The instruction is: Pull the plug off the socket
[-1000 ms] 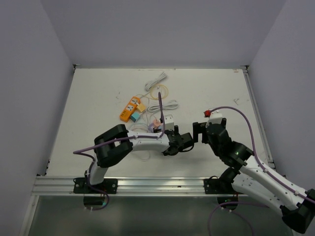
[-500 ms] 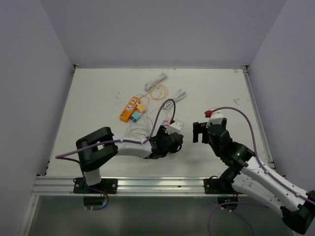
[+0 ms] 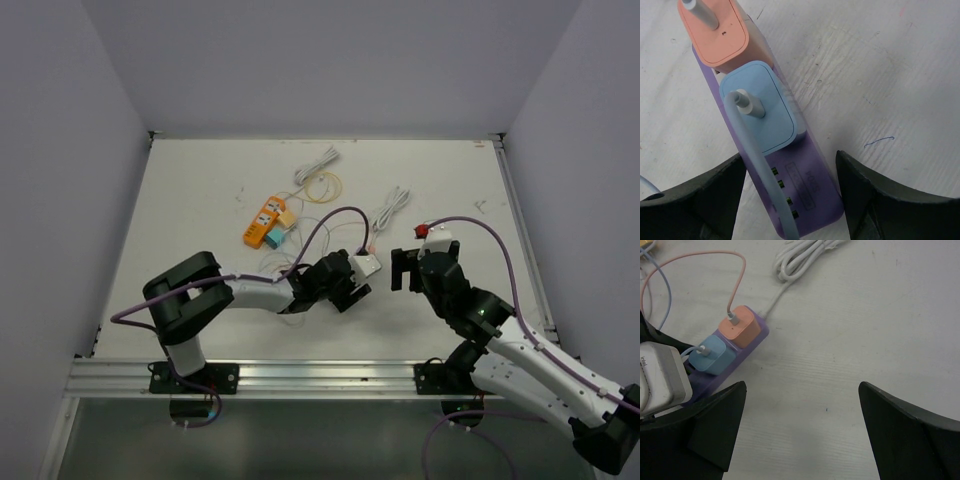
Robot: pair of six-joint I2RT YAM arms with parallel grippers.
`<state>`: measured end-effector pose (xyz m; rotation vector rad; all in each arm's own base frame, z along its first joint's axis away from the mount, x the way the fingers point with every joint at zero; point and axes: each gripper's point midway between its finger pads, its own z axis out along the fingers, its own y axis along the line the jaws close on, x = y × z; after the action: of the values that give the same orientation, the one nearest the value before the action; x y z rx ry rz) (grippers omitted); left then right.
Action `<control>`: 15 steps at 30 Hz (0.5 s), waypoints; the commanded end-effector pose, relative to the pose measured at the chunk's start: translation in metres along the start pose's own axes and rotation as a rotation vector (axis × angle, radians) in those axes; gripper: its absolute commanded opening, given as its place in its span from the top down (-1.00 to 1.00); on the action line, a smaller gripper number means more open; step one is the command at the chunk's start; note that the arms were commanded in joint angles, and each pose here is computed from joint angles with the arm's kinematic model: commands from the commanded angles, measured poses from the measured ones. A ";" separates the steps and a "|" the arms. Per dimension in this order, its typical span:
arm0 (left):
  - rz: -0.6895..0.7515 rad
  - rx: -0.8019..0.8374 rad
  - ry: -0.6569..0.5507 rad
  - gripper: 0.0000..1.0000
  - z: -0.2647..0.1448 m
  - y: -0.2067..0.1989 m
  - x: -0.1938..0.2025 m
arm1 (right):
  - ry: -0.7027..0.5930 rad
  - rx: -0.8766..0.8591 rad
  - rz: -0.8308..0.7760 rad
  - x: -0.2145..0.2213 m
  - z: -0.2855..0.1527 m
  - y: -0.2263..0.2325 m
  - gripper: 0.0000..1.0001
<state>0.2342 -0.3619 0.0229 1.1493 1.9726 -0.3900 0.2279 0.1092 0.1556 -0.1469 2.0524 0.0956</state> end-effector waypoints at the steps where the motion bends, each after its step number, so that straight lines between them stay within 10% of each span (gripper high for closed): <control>1: 0.082 0.072 -0.110 -0.31 -0.006 -0.007 -0.034 | -0.044 -0.002 0.031 -0.016 -0.004 0.001 -0.98; 6: 0.031 0.040 -0.170 -0.99 -0.018 -0.001 -0.058 | -0.050 0.002 0.024 -0.020 -0.008 -0.001 -0.98; 15: -0.121 -0.141 -0.233 -0.99 -0.050 0.035 -0.111 | -0.051 0.002 0.019 -0.021 -0.012 -0.004 -0.98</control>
<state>0.2494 -0.3760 0.0965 1.0332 1.8618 -0.4356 0.2248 0.1061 0.1599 -0.1453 2.0444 0.0999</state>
